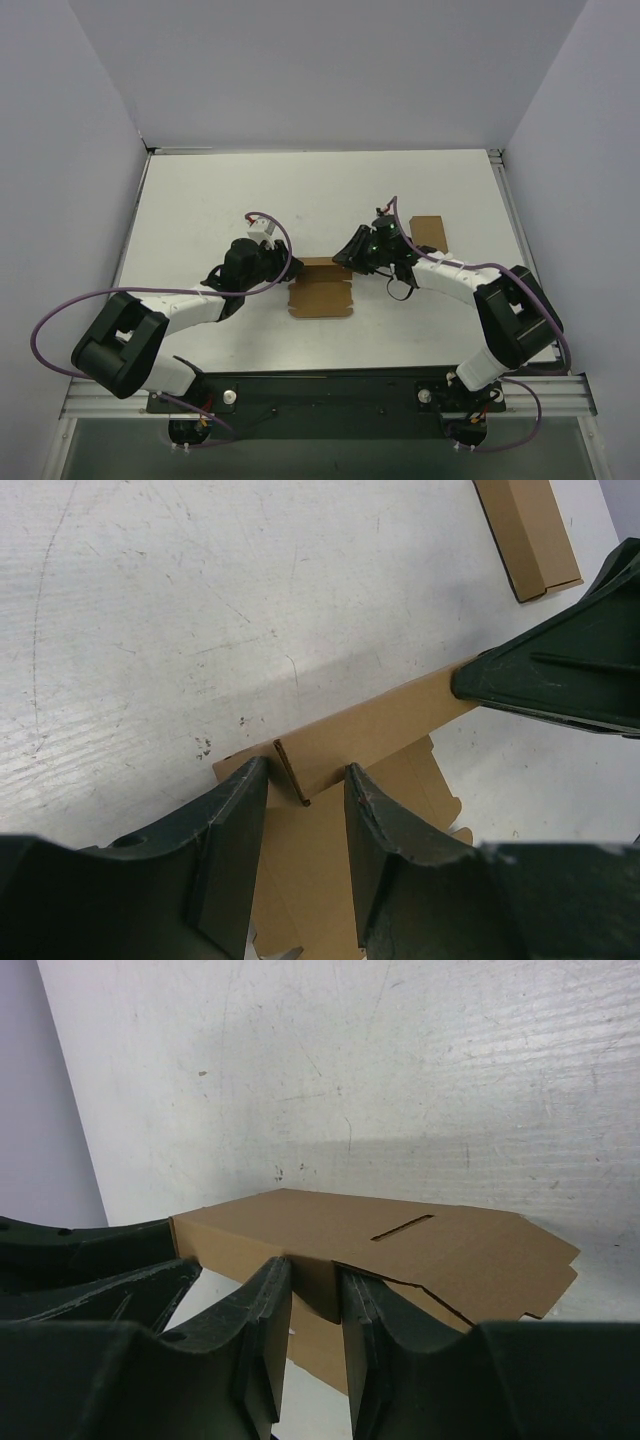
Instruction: Fold the paper box
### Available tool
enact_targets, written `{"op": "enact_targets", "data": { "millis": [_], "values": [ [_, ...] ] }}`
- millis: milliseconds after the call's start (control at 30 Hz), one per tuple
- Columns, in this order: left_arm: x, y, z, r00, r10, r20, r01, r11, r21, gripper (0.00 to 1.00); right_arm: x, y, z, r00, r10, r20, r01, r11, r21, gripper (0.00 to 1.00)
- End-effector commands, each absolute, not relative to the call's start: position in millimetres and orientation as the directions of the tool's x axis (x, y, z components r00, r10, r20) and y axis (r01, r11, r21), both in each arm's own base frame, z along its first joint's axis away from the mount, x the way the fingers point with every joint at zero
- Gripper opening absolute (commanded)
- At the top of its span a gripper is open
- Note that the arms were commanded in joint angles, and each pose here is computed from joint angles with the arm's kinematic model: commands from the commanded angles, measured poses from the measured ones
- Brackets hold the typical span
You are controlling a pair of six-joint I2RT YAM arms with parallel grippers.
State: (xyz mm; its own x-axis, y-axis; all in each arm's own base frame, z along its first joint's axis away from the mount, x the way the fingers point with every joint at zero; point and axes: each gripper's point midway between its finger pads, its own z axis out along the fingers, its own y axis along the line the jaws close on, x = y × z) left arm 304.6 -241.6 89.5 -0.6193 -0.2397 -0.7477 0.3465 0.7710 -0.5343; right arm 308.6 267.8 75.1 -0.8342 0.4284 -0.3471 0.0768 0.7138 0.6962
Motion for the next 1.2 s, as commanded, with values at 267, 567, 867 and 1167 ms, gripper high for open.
{"op": "enact_targets", "data": {
  "millis": [267, 567, 867, 1167],
  "values": [
    [299, -259, 102, -0.621, -0.219, -0.753, 0.404, 0.733, -0.547, 0.46, 302, 282, 80, -0.833, 0.489, -0.257, 0.111, 0.604, 0.789, 0.11],
    [300, -258, 101, -0.620, -0.216, -0.754, 0.400, 0.740, -0.541, 0.46, 302, 268, 76, -0.809, 0.499, -0.312, 0.109, 0.648, 0.754, 0.20],
    [303, -252, 96, -0.622, -0.210, -0.754, 0.373, 0.767, -0.521, 0.46, 271, 230, 66, -0.798, 0.396, -0.454, 0.044, 0.789, 0.612, 0.55],
    [302, -254, 114, -0.579, -0.220, -0.785, 0.417, 0.748, -0.517, 0.70, 235, 214, 51, -0.803, 0.296, -0.517, -0.031, 0.846, 0.533, 0.57]
  ]
}}
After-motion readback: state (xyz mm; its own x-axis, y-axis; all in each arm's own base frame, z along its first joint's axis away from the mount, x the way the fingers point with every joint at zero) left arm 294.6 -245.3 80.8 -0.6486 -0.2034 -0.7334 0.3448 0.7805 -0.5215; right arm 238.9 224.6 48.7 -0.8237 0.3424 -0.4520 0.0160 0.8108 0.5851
